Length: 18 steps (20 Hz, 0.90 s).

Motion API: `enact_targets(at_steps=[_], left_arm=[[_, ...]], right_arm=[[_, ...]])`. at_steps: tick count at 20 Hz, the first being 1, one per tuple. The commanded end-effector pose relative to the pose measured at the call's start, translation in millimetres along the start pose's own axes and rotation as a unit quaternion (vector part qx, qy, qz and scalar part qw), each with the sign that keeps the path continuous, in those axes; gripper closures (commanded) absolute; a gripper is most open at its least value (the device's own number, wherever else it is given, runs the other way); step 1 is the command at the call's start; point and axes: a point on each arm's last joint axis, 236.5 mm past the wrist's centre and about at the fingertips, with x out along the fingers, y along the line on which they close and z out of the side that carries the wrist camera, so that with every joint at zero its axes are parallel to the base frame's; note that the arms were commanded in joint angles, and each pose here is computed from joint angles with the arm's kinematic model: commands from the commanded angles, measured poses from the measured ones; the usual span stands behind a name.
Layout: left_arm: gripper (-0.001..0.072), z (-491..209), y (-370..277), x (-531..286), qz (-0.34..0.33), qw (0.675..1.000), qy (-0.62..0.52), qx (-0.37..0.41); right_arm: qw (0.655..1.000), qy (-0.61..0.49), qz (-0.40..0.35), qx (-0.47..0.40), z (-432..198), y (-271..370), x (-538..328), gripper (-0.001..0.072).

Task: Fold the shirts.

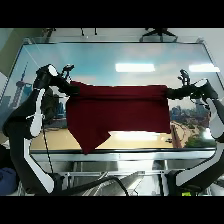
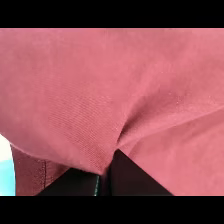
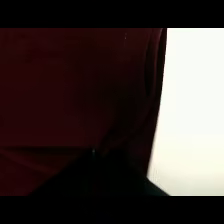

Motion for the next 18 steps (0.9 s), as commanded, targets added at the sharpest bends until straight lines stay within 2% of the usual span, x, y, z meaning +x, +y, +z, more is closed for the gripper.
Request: enact_targets(at_steps=[1,2,3,4,8,11,14,18], left_arm=[[0.0416,-5,-6,-3,-0.003,1.000,0.013,-0.003],[0.0015,-6,-7,-10,-0.005,1.000,0.020,-0.005],[0.0012,-7,-7,-21,-0.007,1.000,0.027,-0.015],[0.0012,-9,-8,-32,-0.008,0.999,0.034,-0.020],[0.0013,-36,-2,-73,-0.014,0.996,0.068,-0.058],[0.0012,-105,-1,-76,-0.030,0.985,0.132,-0.107],[0.0013,-184,-13,-65,-0.051,0.971,0.176,-0.155],[0.0014,-240,-58,-42,-0.128,0.956,0.160,-0.209]], right_arm=[[1.000,0.006,0.000,0.007,-2,5,0,0.0476],[1.000,0.003,0.001,0.014,1,7,-7,0.0475],[1.000,-0.001,0.002,0.025,3,9,-16,0.0463],[0.999,-0.007,0.003,0.040,6,11,-31,0.0407],[0.998,0.008,0.013,0.058,-7,12,-88,0.0409],[0.993,0.082,0.004,0.081,-62,-6,-103,0.0410],[0.981,0.133,0.017,0.142,-126,-18,-94,0.0410],[0.966,0.165,0.063,0.189,-183,1,-60,0.0410]])
